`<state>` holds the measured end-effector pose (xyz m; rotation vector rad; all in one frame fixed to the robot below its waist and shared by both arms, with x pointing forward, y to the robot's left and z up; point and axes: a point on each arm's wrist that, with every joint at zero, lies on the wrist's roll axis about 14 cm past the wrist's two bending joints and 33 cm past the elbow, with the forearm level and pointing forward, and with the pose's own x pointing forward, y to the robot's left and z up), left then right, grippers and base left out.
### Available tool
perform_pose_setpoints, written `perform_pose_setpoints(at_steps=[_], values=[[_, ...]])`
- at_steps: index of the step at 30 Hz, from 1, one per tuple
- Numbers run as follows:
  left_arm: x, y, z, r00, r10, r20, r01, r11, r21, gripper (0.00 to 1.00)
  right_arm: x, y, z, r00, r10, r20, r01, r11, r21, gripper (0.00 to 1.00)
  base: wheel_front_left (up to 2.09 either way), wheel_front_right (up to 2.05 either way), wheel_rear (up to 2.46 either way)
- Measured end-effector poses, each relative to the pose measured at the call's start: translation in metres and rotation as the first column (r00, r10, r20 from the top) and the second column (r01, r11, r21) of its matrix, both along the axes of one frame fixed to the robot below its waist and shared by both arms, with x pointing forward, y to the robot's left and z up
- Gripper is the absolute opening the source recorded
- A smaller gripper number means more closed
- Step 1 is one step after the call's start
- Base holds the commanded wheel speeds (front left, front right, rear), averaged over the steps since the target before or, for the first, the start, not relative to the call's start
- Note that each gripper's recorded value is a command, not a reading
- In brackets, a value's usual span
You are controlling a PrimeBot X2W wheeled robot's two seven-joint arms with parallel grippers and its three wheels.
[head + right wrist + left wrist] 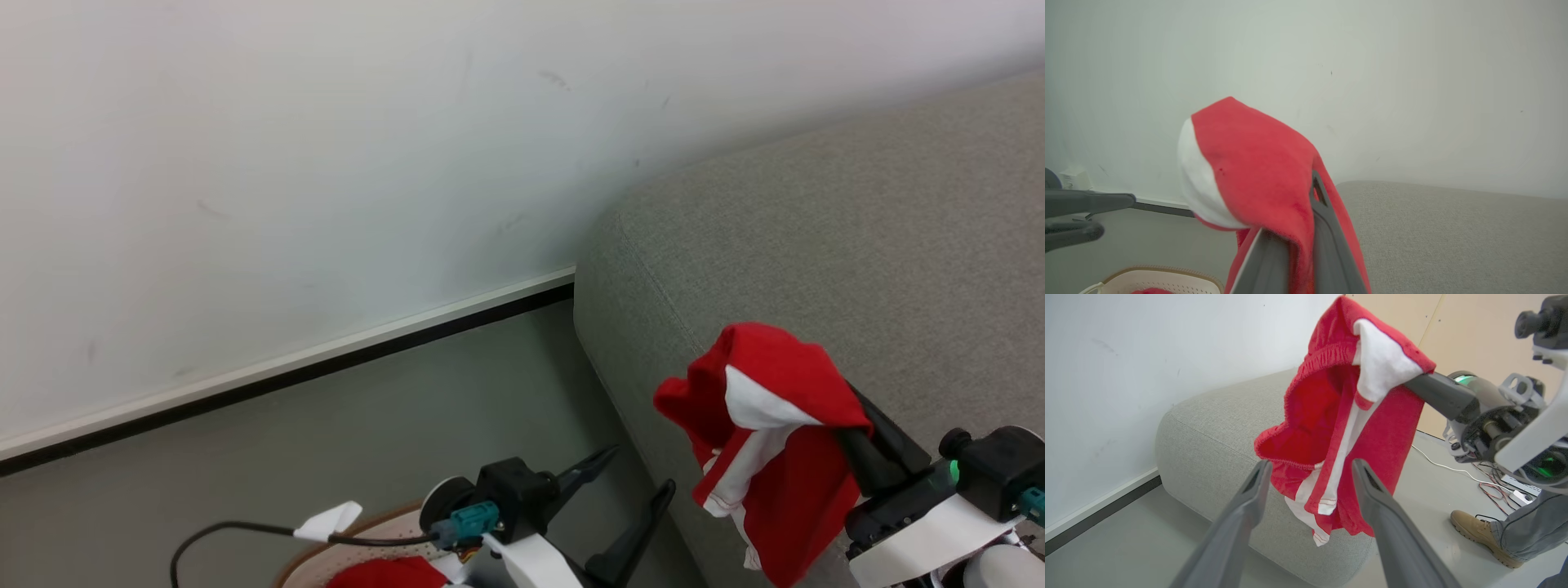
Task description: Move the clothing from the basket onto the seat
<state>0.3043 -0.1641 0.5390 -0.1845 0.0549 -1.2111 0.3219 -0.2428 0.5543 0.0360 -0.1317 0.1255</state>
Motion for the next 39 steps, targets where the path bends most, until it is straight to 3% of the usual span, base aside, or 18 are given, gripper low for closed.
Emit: perform_pose_setpoints(at_steps=[9,14,24,30,33,39], values=[[0.033,-0.002,0.007,0.998,-0.015,0.057,0.016,1.0,-0.013,1.0,0.042,-0.035,0.022,0.991,-0.118,0.063,0.117,0.993,0.03,0.0,0.0,0.0,0.0],[0.08,-0.002,0.012,0.993,-0.007,0.117,0.011,1.0,-0.029,1.0,0.093,-0.073,0.051,0.965,-0.216,0.15,0.219,0.976,-0.005,0.0,0.0,0.0,0.0],[0.163,0.002,-0.029,0.989,0.015,0.147,-0.012,1.0,-0.021,1.0,0.223,-0.126,0.053,0.939,-0.301,0.165,0.321,0.94,-0.115,0.0,0.0,0.0,0.0],[0.193,0.01,-0.056,0.991,0.051,0.125,-0.048,0.998,-0.031,1.0,0.278,-0.176,0.067,0.893,-0.411,0.182,0.438,0.888,-0.143,0.0,0.0,0.0,0.0],[0.201,0.018,-0.072,0.992,0.077,0.098,-0.075,0.997,-0.022,1.0,0.297,-0.186,0.041,0.886,-0.447,0.126,0.463,0.873,-0.154,0.0,0.0,0.0,0.0],[0.207,0.037,-0.11,0.992,0.123,0.04,-0.124,0.992,0.036,1.0,0.295,-0.204,-0.063,0.842,-0.529,-0.103,0.507,0.842,-0.184,0.0,0.0,0.0,0.0]])
